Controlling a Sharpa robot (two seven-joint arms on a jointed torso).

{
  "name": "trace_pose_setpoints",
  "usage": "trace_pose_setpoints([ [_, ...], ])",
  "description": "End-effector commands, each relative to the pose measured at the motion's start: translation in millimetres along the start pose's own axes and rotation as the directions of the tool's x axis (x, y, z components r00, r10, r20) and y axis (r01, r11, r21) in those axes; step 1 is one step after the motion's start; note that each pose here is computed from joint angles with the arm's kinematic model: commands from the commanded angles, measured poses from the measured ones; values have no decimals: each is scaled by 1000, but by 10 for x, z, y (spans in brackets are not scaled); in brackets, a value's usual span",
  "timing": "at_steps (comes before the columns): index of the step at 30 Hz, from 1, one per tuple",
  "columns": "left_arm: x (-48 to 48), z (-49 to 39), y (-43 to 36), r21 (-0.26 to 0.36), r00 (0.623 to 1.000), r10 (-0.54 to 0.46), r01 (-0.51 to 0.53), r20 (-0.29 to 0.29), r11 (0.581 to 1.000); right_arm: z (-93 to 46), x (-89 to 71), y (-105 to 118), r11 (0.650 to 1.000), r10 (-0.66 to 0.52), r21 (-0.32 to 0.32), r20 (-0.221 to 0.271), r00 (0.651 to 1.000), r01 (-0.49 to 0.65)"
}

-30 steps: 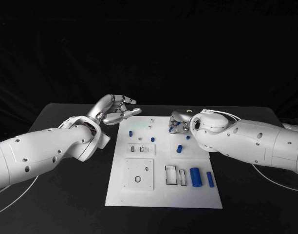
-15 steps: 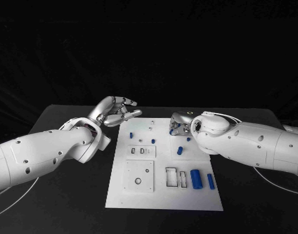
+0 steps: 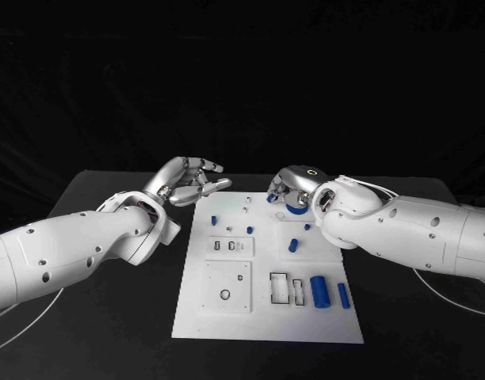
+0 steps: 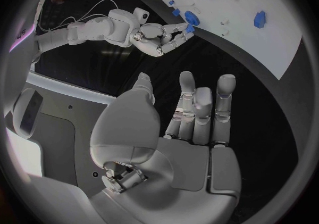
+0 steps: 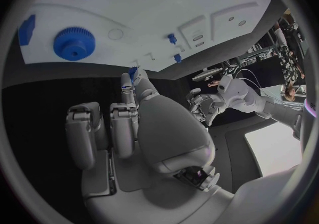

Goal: Assemble the parts on the task board

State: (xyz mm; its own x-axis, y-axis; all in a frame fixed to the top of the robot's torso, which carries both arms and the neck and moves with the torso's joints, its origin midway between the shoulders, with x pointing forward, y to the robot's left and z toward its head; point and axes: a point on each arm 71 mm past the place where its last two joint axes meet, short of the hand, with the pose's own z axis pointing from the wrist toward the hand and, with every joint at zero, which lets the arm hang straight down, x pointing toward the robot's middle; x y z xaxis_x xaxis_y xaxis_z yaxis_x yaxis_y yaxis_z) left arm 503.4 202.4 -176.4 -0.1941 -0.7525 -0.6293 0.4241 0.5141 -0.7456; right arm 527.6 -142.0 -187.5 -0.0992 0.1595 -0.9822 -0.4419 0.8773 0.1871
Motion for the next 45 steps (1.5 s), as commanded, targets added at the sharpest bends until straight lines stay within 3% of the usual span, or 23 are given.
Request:
trace_pose_setpoints([
  [1,11,9,-31,16,1000,-3,3,-5,1000,35,-75,84,998,19,-64,83,996,-13],
  [16,-65,34,-117,40,1000,7,-7,6,999,253,-54,202,997,-26,-74,51,998,30],
  [28,-154,66,-214,60,1000,15,-16,18,998,342,-8,206,994,-88,-66,22,996,89],
  [45,-194,55,-219,59,1000,17,-18,18,998,401,18,237,981,-176,-80,17,984,177],
])
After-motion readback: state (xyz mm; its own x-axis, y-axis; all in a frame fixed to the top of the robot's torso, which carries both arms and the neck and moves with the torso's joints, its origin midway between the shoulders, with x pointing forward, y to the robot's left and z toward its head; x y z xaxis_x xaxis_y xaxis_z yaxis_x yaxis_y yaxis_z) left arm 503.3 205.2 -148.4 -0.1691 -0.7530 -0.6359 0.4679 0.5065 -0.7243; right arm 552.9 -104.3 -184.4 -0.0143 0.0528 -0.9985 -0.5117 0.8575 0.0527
